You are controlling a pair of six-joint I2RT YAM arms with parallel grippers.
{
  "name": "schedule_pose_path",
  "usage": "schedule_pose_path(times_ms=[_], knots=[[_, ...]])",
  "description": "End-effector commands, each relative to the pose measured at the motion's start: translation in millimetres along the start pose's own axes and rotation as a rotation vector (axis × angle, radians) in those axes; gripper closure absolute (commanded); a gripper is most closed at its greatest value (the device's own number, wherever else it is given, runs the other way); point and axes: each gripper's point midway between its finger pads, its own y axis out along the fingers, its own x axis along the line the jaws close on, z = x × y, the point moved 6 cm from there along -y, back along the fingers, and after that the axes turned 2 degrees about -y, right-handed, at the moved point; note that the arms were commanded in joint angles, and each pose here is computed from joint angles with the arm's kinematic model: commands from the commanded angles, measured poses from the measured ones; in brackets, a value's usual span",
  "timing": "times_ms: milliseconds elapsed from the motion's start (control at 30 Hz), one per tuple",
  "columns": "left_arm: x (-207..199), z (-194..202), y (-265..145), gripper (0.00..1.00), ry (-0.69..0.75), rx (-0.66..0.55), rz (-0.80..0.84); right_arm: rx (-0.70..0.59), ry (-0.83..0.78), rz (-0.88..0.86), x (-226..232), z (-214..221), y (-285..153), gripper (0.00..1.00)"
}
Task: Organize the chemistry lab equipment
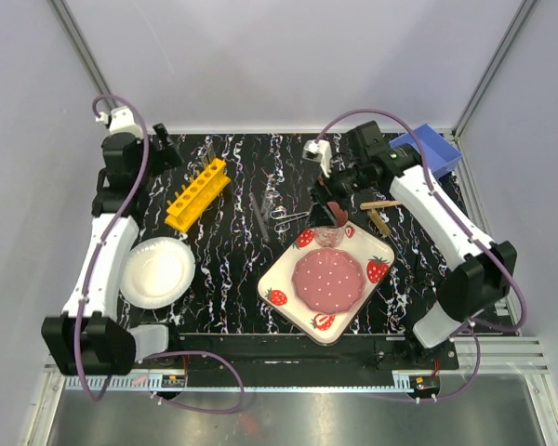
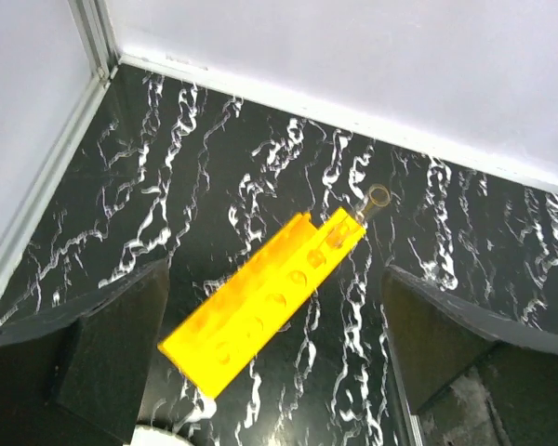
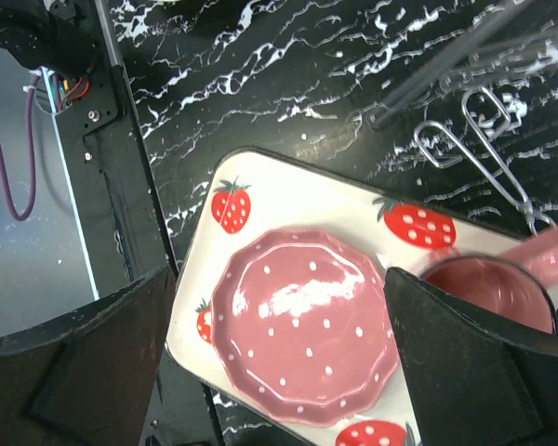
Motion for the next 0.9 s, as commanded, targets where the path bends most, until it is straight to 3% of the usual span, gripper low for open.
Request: schedule_pose_path(times_ms=[0,367,567,867], knots=[[4,16,-36,0.01,-0.134,0.050,0.086,0.075,-0.038,0.025,12,-20,27,0.00],[32,86,-108,0.01,-0.198,0.149,0.107,0.242,0.126,0.205,-4,-35,128,0.02],[35,105,-114,0.01,-0.186,0.185,0.119,0.290,0.212,0.294,-29,-23,183,0.07],[43,116,-120,0.01,-0.147,0.173,0.085,0.379,0.225,0.383,-55,3,227,0.19]])
